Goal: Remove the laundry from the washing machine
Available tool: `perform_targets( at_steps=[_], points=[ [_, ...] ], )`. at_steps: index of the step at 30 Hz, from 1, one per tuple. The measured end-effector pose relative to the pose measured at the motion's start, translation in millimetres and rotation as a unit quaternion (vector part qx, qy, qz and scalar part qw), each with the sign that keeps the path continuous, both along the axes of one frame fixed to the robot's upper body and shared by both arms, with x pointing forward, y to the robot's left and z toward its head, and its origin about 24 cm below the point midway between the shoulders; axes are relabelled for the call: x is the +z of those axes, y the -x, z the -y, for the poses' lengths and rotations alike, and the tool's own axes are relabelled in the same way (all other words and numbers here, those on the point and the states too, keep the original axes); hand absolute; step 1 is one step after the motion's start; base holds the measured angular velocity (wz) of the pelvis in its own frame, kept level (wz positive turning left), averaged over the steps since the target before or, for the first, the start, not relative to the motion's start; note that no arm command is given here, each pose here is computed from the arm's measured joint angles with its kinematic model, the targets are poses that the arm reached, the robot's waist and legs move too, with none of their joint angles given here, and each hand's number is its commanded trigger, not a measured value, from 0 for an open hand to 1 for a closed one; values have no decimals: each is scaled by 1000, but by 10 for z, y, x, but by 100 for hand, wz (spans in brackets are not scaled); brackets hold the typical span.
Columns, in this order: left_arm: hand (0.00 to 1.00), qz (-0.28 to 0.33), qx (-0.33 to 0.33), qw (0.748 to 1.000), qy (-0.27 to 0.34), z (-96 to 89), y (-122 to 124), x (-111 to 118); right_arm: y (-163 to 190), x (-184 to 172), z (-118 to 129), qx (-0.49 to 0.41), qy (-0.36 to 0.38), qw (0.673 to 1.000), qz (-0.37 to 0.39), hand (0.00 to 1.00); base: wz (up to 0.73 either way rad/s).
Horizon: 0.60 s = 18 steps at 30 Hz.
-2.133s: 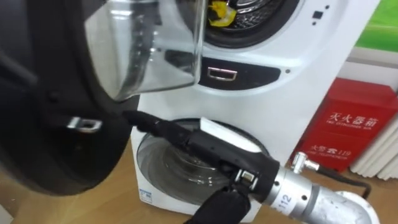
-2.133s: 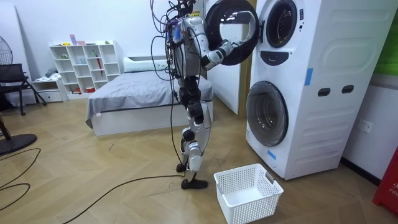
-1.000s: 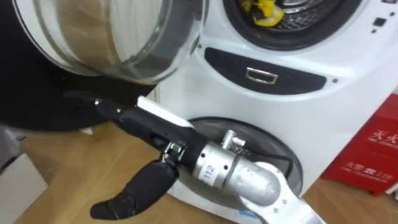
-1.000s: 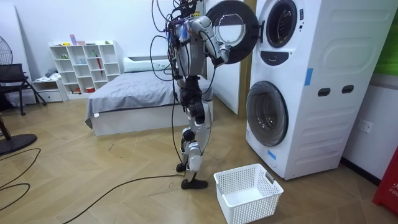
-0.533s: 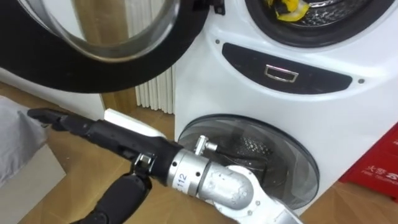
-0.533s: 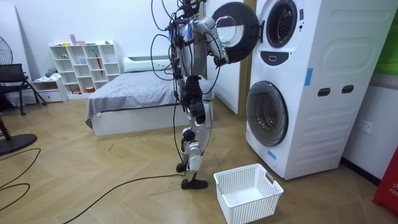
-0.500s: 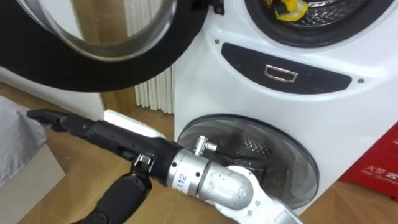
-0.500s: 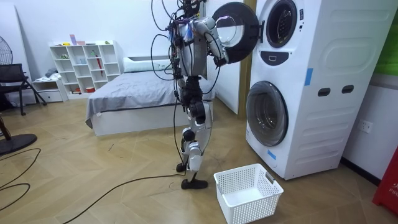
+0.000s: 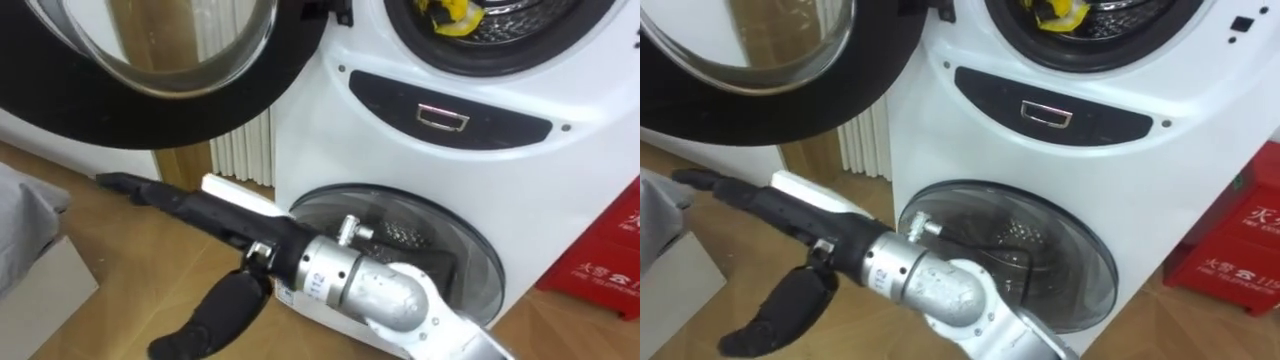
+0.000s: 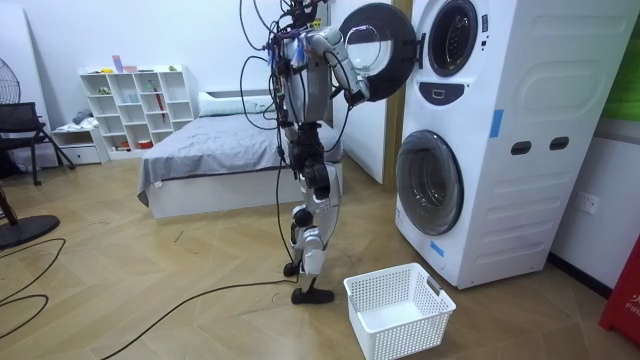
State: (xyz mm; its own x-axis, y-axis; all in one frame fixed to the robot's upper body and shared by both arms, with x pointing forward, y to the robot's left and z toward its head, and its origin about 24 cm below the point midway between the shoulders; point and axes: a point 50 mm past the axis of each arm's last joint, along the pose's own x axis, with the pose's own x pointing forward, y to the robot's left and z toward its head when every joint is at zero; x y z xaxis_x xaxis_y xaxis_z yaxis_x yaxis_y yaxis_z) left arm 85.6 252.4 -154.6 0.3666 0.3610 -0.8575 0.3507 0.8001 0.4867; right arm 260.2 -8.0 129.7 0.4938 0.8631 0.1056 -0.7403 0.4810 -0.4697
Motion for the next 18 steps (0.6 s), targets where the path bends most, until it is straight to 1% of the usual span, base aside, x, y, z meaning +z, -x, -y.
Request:
perform_targets(
  at_steps=[1,4,6,7,9,12,13,18],
  points=[
    [0,0,4,1000,0,-7,8,0,-13,-8,37,-9,-1,1000,-1,0,0],
    [0,-4,17,1000,-2,-34,69,-4,-65,-120,277,-58,11,998,-12,0,-1],
    [0,-12,22,1000,-3,-41,132,-13,-113,-189,493,-100,35,994,-9,0,-4],
    [0,-14,26,1000,-4,-50,148,-14,-127,-203,550,-111,40,993,-11,0,-9],
    [0,-13,54,998,-3,-92,179,-8,-187,-207,759,-148,57,987,-8,0,-9],
    [0,-12,66,998,-6,-135,200,2,-246,-166,957,-185,77,980,12,0,-9],
    [0,-12,66,998,-7,-141,206,3,-254,-161,985,-193,80,978,16,0,-5],
    [0,-11,70,997,-8,-156,206,8,-314,-120,1245,-260,70,963,27,0,-1]
  ],
)
